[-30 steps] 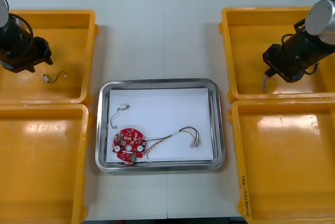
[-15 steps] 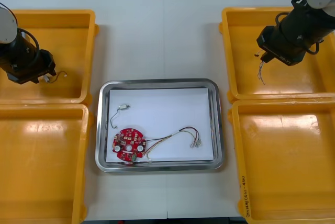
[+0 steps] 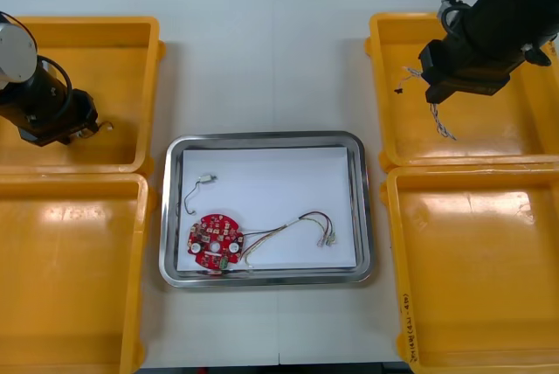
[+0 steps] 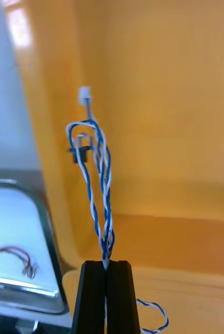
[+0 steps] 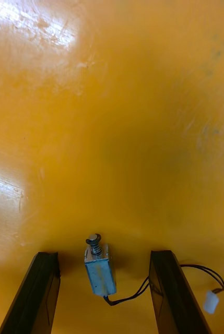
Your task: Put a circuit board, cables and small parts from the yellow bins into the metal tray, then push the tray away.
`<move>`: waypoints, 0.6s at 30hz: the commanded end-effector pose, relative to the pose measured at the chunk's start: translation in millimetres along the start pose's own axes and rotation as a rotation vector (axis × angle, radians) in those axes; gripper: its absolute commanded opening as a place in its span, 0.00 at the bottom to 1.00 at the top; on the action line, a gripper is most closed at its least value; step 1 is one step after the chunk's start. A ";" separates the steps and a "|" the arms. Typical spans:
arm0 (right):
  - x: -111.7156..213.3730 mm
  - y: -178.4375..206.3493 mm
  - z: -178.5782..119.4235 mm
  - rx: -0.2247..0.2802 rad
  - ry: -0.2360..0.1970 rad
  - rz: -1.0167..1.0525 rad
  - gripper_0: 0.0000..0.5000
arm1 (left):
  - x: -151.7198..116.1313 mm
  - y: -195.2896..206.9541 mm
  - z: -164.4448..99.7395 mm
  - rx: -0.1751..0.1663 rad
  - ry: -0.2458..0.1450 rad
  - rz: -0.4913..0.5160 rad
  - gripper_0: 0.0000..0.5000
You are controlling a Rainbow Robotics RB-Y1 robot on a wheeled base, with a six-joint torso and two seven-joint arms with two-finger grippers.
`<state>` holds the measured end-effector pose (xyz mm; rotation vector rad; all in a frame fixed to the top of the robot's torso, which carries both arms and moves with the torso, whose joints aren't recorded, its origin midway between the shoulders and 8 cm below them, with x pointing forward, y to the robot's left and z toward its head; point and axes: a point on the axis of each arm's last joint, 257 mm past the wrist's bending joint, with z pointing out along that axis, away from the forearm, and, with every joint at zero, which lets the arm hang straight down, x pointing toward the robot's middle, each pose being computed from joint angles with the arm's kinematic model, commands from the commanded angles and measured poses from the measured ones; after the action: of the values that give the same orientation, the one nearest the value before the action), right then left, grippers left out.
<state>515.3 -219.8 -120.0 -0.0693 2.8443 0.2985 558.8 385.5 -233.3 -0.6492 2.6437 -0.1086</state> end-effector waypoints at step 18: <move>22.4 103.2 -24.2 -0.008 -0.073 -0.607 0.00 | 2.3 -0.8 5.0 0.032 -0.006 -0.006 0.00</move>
<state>482.3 -153.1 -104.4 -0.7587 2.6786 0.1734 563.5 386.5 -230.8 -0.6503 2.6208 -0.1181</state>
